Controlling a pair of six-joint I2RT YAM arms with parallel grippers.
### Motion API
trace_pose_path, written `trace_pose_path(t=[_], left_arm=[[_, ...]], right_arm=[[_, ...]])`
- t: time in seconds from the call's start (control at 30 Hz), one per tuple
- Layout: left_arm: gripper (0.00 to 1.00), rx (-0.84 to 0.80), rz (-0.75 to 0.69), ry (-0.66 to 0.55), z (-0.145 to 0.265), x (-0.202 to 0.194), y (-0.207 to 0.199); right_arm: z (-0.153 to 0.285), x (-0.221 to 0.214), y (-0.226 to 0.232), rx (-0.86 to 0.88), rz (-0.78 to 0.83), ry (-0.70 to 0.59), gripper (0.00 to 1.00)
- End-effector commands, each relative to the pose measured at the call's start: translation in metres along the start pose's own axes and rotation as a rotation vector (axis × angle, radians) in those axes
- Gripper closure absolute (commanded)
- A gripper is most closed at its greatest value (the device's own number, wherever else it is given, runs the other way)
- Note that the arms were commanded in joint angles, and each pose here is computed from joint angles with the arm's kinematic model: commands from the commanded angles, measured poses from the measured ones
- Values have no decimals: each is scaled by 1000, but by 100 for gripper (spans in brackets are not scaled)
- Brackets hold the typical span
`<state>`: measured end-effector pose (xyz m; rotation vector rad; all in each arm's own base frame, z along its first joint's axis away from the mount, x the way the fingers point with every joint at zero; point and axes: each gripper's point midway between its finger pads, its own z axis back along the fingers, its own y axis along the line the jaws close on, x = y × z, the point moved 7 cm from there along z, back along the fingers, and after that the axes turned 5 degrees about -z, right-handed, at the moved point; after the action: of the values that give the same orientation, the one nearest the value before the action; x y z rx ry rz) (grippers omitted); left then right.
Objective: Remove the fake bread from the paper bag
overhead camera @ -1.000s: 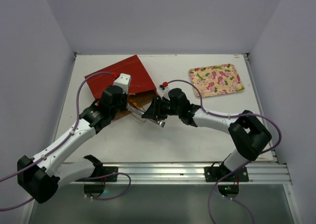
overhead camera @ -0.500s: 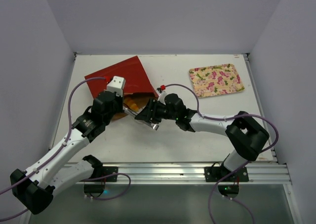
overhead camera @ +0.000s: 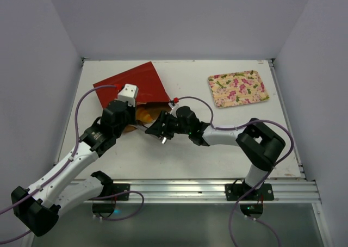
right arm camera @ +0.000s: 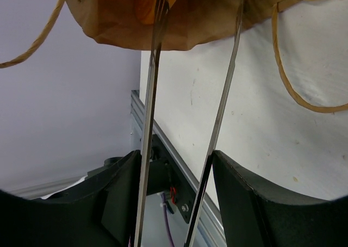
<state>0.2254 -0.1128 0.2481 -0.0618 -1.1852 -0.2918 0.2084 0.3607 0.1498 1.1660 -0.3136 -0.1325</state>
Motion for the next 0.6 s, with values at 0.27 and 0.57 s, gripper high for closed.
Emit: trace_pose_path(t=[0.27,0.57], left_arm=[[100,-22,12,-59,3,10,-2],[100,-17,13,-65,4,11,-1]], right_arm=[[-12,10,33,139,0,-38,41],[-1,3,40,149,15,-38,41]])
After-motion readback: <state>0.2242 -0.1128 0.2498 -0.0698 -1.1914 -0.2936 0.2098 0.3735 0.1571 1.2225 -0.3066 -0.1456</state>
